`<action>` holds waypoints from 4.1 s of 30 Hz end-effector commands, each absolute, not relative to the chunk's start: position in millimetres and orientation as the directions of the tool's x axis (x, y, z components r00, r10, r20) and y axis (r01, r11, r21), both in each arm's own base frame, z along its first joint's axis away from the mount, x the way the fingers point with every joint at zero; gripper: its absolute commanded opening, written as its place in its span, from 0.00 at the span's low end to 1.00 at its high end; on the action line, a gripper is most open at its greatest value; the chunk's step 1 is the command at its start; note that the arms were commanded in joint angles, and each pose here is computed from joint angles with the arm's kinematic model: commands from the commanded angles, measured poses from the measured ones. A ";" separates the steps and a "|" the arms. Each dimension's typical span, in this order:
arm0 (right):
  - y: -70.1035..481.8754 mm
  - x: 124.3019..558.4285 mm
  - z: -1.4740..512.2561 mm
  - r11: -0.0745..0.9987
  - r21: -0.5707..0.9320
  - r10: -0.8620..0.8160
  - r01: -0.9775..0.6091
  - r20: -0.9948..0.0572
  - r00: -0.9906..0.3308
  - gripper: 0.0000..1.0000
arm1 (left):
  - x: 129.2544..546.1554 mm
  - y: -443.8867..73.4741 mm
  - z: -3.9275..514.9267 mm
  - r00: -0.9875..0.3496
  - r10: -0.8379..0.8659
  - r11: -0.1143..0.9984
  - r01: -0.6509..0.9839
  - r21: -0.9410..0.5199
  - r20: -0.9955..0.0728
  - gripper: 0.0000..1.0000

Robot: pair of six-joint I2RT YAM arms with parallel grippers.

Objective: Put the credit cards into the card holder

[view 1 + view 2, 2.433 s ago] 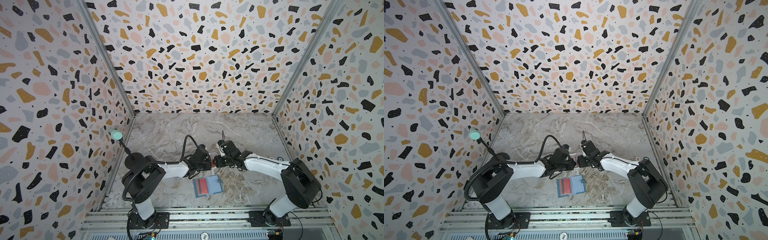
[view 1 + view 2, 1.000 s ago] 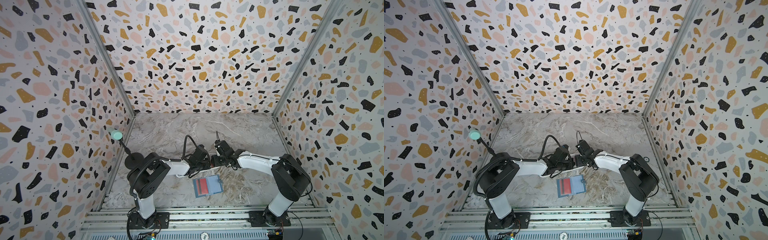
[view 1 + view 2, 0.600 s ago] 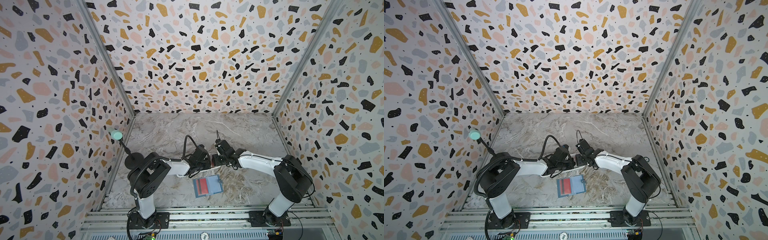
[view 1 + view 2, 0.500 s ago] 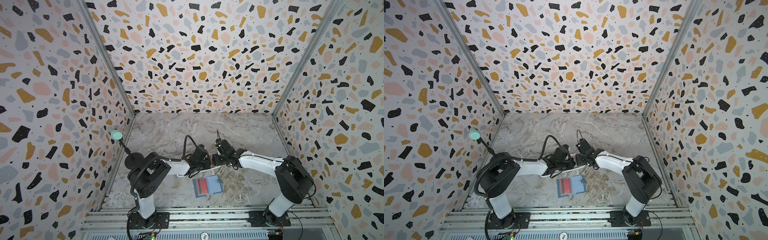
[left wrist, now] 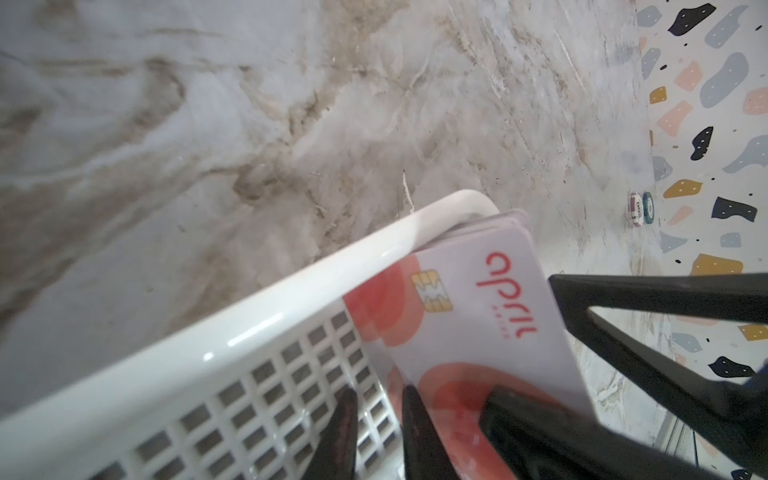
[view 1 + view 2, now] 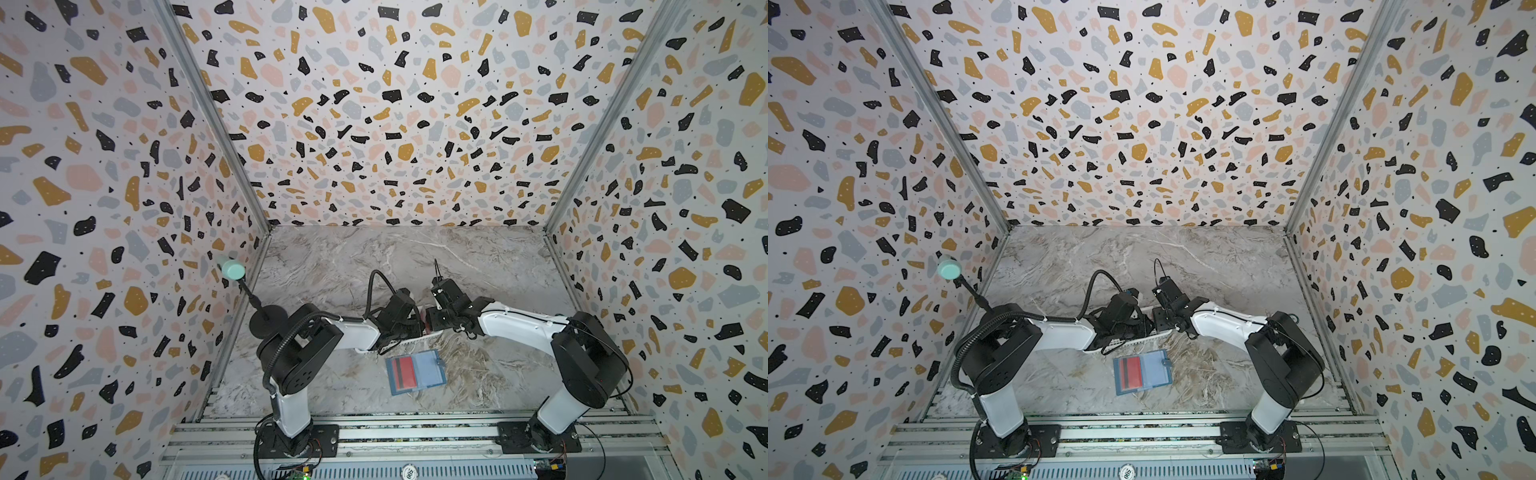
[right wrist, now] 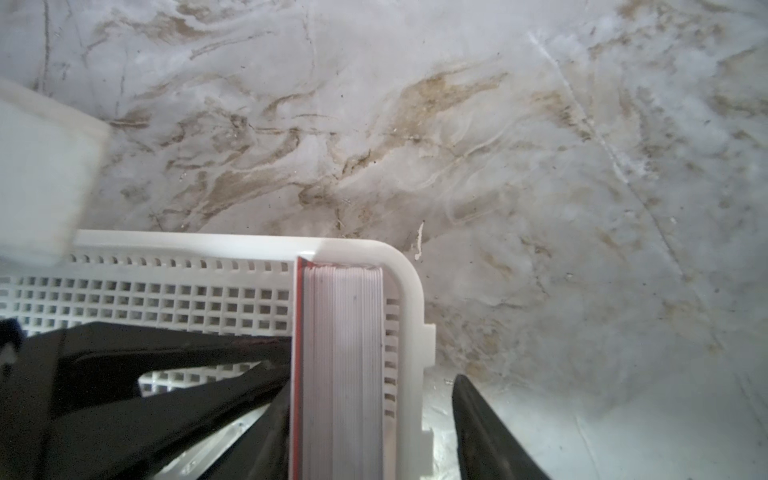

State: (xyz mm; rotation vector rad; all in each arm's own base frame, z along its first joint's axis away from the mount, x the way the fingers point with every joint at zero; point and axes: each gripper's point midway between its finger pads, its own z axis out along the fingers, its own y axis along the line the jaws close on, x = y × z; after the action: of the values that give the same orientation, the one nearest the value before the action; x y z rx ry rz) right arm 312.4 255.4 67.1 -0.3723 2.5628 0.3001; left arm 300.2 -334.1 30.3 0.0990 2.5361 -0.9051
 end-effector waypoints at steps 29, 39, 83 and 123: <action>268.0 296.1 90.8 0.923 0.148 -0.216 -0.356 -0.566 -0.796 0.14 | 299.1 -335.6 17.8 -0.914 -0.066 0.784 0.202 -0.588 -0.401 0.24; 267.7 296.7 87.3 0.926 0.134 -0.221 -0.352 -0.561 -0.797 0.02 | 299.3 -336.2 22.9 -0.911 -0.067 0.780 0.207 -0.591 -0.408 0.24; 280.1 295.5 121.4 0.919 0.132 -0.214 -0.371 -0.623 -0.752 0.02 | 294.0 -299.4 78.3 -0.866 -0.115 0.777 0.227 -0.586 -0.487 0.26; 232.1 176.3 250.3 0.459 0.703 0.230 -0.544 -0.685 -0.691 0.00 | 184.0 -305.1 211.8 -0.795 -0.389 0.133 0.451 -0.883 -0.465 0.34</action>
State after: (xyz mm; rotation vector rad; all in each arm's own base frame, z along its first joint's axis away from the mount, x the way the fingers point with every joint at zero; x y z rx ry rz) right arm 182.3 229.4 233.1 -0.2548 2.0173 1.2085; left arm 191.3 -303.5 187.9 0.0341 1.9085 -1.6228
